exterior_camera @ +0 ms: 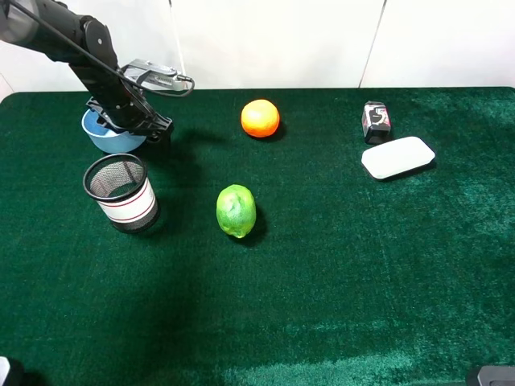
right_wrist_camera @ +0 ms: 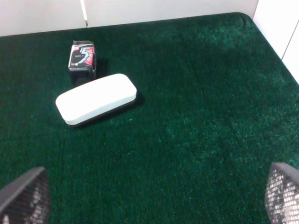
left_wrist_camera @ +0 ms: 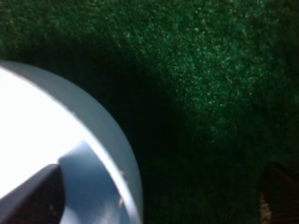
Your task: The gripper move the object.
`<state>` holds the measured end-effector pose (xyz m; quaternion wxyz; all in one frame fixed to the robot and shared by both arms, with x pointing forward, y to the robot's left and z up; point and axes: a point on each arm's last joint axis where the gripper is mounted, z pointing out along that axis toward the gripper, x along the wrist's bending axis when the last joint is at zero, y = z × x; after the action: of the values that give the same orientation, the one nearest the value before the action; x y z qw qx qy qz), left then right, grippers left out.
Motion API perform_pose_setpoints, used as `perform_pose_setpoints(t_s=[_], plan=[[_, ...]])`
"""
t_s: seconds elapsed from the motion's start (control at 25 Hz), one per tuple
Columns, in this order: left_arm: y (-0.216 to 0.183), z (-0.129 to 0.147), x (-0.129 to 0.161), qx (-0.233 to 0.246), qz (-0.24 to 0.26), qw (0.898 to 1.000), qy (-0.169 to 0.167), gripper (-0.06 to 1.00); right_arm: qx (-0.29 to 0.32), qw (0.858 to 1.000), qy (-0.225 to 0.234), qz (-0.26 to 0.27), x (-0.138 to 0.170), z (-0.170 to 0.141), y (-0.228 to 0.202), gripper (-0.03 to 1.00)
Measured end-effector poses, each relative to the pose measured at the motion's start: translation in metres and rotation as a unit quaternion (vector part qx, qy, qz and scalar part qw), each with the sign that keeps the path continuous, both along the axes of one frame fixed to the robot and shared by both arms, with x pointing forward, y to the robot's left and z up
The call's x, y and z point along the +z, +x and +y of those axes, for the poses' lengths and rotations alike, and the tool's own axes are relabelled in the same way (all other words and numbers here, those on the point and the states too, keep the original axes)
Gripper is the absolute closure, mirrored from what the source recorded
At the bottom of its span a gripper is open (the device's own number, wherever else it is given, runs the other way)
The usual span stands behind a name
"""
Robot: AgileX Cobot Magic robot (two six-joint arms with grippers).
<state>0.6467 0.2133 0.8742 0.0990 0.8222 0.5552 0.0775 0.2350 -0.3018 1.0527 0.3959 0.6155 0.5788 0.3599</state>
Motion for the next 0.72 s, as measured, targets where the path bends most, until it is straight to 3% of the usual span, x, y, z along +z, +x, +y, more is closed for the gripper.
perform_pose_setpoints(t_s=[0.2, 0.48, 0.56, 0.72], plan=[[0.0003, 0.0, 0.0001, 0.0, -0.002, 1.0, 0.0, 0.38, 0.0, 1.0, 0.0, 0.0, 0.0, 0.0, 0.0, 0.28], [0.0003, 0.0, 0.0001, 0.0, -0.002, 1.0, 0.0, 0.84, 0.0, 1.0, 0.0, 0.0, 0.0, 0.0, 0.0, 0.28], [0.0004, 0.0003, 0.0001, -0.002, -0.002, 1.0, 0.002, 0.89, 0.0, 1.0, 0.0, 0.0, 0.0, 0.0, 0.0, 0.28], [0.0004, 0.0003, 0.0001, -0.002, -0.002, 1.0, 0.002, 0.89, 0.0, 1.0, 0.0, 0.0, 0.0, 0.0, 0.0, 0.28]])
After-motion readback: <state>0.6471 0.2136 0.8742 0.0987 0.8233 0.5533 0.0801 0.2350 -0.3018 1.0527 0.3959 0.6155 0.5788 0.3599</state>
